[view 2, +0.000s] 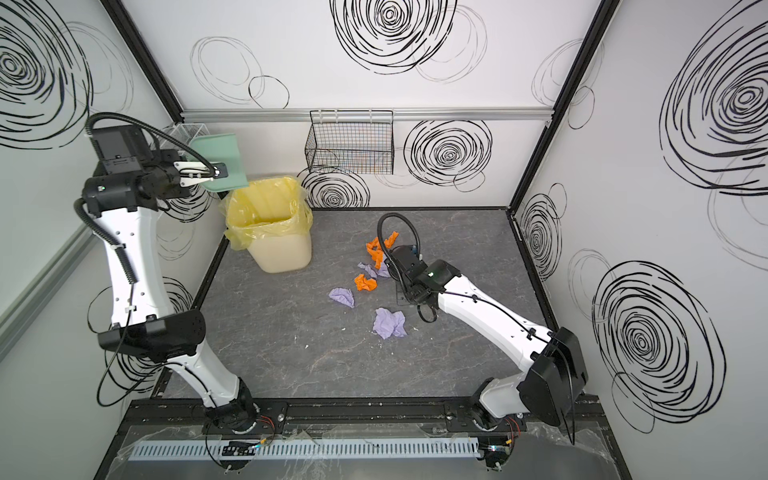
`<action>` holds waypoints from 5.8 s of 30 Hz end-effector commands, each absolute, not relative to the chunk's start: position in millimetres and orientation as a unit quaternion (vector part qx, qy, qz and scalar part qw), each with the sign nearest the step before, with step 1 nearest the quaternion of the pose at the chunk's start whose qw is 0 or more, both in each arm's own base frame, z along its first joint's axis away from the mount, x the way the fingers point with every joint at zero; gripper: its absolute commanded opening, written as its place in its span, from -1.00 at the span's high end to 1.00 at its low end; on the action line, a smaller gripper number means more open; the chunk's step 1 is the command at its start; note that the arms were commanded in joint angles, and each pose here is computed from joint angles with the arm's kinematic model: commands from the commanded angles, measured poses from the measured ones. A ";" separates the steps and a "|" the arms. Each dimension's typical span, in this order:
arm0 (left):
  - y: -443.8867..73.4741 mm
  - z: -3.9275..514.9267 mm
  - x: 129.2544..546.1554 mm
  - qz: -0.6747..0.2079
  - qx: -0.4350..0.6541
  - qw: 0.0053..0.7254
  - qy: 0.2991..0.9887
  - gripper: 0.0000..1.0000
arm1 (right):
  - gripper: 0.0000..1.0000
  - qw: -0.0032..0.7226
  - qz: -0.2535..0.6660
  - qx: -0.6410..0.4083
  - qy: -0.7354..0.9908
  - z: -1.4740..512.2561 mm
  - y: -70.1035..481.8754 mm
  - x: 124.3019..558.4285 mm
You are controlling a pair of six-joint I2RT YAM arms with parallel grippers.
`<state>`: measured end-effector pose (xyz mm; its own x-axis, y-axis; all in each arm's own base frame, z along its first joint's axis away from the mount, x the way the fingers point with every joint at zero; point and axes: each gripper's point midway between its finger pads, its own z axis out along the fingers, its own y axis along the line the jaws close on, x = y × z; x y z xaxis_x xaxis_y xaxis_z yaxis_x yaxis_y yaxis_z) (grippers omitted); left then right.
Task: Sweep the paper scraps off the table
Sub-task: 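Tip the dustpan over the bin with the left gripper to empty it, then lower the empty dustpan with the left while the right brushes remaining scraps, then sweep the scraps into a pile with the right gripper's brush toward the dustpan, then brush the scrap pile into the dustpan held flat by the left gripper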
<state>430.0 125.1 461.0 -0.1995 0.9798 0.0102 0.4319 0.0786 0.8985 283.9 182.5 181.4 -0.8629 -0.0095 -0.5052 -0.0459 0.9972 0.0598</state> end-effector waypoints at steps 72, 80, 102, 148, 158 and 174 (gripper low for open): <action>-26.1 113.2 207.8 -0.078 0.576 0.301 0.756 1.00 | 1.00 0.189 0.473 0.056 0.859 183.1 324.5 320.6; -15.3 103.4 195.1 -0.073 0.572 0.290 0.763 1.00 | 1.00 0.120 0.466 0.025 0.876 126.0 371.5 314.0; -47.1 84.2 213.4 -0.099 0.600 0.277 0.744 1.00 | 1.00 0.143 0.424 0.040 0.893 133.8 276.2 244.3; -125.6 45.8 248.5 -0.048 0.653 0.219 0.723 1.00 | 1.00 0.177 -0.164 -0.071 0.968 130.2 196.3 246.4; -142.7 35.9 244.8 -0.070 0.651 0.217 0.724 1.00 | 1.00 0.175 -0.053 -0.107 0.977 127.2 261.5 228.4; -166.3 30.8 239.1 -0.097 0.652 0.219 0.719 1.00 | 1.00 0.199 0.065 -0.123 0.970 156.5 320.4 222.9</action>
